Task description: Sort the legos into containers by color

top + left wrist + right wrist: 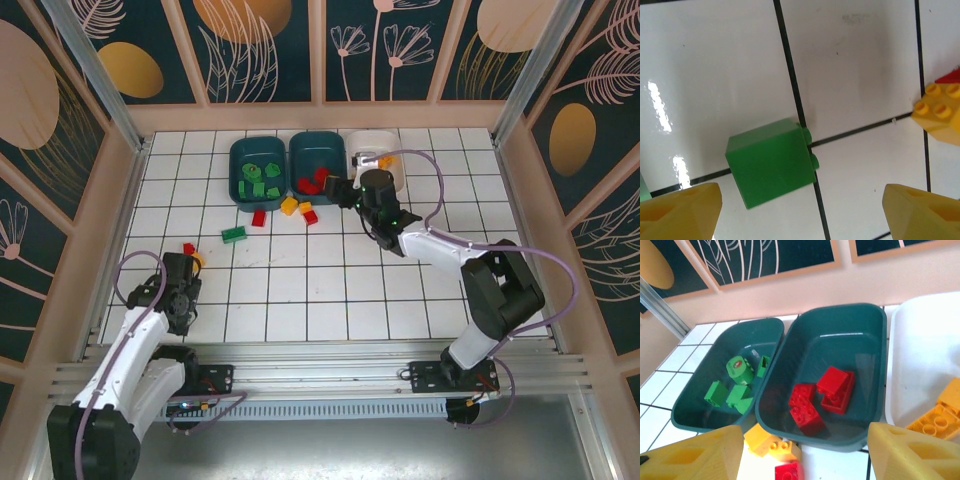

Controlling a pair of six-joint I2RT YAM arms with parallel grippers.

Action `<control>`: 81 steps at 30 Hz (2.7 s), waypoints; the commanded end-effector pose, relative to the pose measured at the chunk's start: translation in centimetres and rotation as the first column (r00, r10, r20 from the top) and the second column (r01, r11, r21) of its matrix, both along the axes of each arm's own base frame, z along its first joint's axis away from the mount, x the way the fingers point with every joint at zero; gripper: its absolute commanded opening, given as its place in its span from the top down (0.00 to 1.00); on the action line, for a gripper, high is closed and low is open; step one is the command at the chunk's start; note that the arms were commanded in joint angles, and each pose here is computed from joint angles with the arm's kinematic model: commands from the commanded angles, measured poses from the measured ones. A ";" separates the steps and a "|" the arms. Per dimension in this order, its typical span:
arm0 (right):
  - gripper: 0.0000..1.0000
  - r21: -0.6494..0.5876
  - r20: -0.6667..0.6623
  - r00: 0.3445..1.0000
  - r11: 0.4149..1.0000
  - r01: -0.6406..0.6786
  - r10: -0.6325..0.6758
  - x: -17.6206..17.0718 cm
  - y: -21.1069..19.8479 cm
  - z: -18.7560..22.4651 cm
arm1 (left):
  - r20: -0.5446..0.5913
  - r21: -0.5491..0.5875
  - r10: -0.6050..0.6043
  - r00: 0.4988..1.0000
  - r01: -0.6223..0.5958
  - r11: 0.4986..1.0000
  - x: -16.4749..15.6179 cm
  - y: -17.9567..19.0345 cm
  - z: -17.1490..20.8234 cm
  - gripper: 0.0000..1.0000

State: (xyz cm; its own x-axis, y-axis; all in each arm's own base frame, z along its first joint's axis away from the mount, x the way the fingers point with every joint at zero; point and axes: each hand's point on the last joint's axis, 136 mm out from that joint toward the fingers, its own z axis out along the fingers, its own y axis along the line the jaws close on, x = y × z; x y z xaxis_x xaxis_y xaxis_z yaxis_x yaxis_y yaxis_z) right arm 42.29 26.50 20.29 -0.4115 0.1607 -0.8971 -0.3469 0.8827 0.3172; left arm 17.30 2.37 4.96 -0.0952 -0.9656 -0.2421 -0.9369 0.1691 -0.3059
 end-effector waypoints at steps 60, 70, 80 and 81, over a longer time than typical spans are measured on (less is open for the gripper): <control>0.35 -0.083 -0.117 0.990 0.995 0.063 -0.073 -6.3 -4.1 -0.8 | 0.435 0.124 -0.616 0.656 0.634 0.763 40.7 -13.7 7.9 0.75; 0.33 -0.146 -0.109 0.990 0.986 0.077 -0.093 -7.3 -5.5 -1.0 | 0.468 0.217 -0.667 0.580 0.657 0.722 36.9 -13.2 13.1 0.02; 0.33 -0.144 -0.110 0.993 0.989 0.025 -0.041 -8.7 -4.8 -4.0 | 0.195 0.266 -0.766 0.613 0.718 0.643 26.6 -9.7 6.5 0.01; 0.33 -0.139 -0.111 0.993 0.990 0.021 -0.037 -8.8 -4.7 -4.2 | 0.166 0.257 -0.776 0.609 0.733 0.630 26.1 -9.7 5.5 0.01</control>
State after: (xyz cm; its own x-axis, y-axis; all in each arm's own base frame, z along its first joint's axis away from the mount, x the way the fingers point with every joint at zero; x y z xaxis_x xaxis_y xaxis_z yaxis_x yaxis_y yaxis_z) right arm 33.40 21.45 15.38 -0.5525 0.0343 -0.8328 -0.2701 0.9379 0.2178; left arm 45.87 -8.17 16.26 -0.5919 -0.6149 -0.5211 -0.3130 0.7712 -0.5544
